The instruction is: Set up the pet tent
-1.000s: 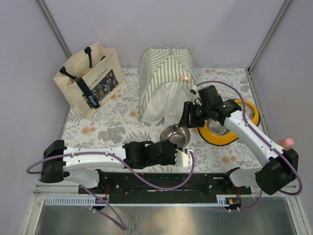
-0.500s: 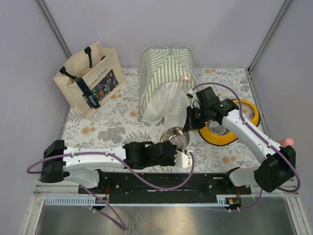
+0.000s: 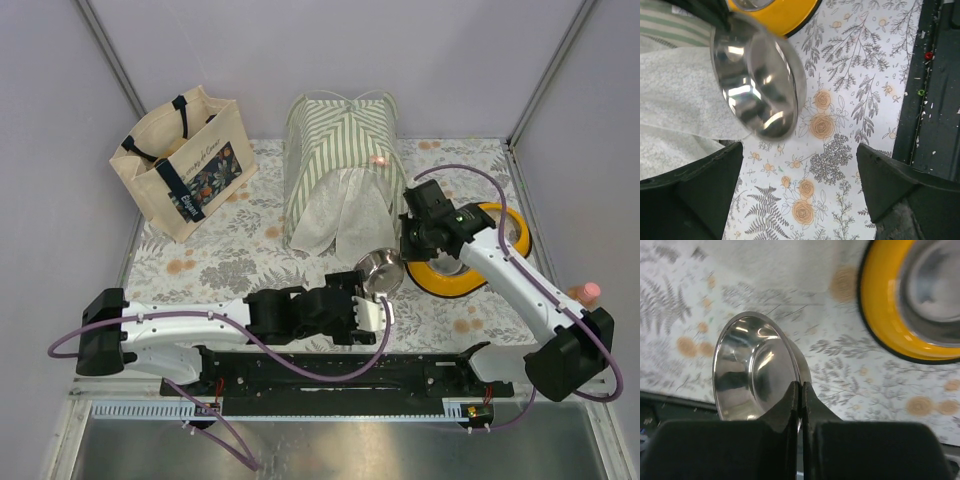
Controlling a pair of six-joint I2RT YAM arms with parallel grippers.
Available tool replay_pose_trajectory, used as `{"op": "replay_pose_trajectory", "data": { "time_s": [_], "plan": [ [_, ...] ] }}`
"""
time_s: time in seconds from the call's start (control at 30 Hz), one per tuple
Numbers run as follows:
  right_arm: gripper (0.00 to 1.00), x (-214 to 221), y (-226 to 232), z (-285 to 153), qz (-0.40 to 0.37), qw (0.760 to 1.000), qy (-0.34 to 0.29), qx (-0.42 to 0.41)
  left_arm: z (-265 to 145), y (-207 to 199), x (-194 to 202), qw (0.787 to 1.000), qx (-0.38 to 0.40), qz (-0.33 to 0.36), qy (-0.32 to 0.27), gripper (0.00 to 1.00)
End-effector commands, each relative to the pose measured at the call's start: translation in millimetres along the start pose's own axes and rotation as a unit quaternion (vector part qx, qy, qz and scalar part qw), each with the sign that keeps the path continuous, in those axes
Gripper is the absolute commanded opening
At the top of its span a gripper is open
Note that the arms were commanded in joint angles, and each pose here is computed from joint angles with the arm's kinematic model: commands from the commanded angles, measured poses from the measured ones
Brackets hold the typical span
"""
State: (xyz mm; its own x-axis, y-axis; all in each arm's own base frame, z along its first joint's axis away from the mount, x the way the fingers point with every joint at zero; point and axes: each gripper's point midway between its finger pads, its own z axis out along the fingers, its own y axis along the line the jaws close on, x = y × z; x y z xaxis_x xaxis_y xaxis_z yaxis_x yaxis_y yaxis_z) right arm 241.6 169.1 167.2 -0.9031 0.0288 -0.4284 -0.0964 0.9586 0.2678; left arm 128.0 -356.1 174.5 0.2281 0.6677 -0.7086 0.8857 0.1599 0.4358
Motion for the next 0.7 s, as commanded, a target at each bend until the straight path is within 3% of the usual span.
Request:
{"op": "replay_pose_trajectory", "data": {
  "time_s": [0.0,0.33,0.67],
  "plan": [
    [0.00,-43,-56,-41,0.050,0.979,-0.122,0.157,-17,26,-14,0.995,-0.058,-0.061,-0.049,0.99],
    [0.00,-74,-184,-93,0.258,0.886,-0.260,0.285,-50,56,-1,0.972,-0.094,-0.195,-0.096,0.99],
    [0.00,-98,-258,-79,0.380,0.798,-0.318,0.343,-76,82,13,0.943,-0.123,-0.282,-0.126,0.99]
  ]
}}
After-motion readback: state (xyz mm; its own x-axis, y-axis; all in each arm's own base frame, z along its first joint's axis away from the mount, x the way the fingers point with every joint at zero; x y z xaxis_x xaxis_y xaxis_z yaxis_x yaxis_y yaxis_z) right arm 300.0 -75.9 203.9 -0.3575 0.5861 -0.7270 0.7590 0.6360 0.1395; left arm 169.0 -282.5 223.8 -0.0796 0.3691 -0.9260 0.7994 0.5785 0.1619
